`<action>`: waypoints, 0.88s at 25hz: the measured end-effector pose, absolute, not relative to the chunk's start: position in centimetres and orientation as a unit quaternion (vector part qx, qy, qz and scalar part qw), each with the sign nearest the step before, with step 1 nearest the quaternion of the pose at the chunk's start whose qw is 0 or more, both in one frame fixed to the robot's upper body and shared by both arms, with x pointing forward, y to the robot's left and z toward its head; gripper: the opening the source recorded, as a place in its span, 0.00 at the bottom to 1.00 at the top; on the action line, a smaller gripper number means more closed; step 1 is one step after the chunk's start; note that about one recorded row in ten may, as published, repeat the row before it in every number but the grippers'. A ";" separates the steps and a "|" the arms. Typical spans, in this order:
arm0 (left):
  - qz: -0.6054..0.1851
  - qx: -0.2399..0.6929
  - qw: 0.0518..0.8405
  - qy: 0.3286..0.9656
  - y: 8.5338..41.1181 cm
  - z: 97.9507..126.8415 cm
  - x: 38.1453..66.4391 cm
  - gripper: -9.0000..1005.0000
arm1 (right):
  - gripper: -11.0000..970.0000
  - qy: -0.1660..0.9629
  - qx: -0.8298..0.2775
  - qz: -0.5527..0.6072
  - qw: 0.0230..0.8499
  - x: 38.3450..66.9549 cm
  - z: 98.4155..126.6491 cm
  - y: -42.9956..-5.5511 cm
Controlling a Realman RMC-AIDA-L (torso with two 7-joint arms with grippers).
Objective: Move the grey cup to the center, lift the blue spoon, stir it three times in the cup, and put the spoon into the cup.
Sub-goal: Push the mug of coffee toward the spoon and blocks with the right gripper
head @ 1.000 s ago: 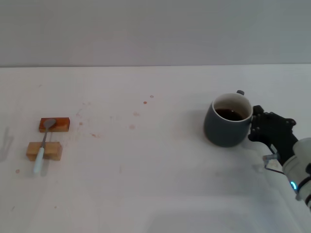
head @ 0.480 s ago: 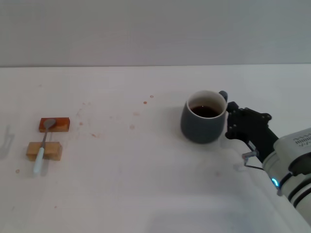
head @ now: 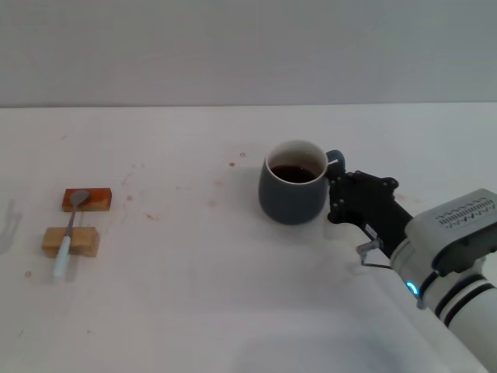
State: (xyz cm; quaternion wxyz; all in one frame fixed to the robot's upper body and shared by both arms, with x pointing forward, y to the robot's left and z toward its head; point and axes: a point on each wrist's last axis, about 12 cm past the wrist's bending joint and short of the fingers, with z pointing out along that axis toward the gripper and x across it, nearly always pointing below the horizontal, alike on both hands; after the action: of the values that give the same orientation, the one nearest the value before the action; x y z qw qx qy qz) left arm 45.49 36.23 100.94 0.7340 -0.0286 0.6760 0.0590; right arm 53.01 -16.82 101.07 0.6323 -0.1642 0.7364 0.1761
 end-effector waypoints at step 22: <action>0.065 -0.026 0.730 0.679 36.4 100.9 45.5 0.83 | 0.01 0.748 -0.170 0.205 0.608 53.1 101.3 -14.4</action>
State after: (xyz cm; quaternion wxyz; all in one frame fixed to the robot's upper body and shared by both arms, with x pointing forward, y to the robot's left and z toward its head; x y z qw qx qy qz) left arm 45.54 36.45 100.88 0.7305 -0.0265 0.6794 0.0649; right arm 53.13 -14.45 101.33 0.6077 -0.1699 0.7482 0.2048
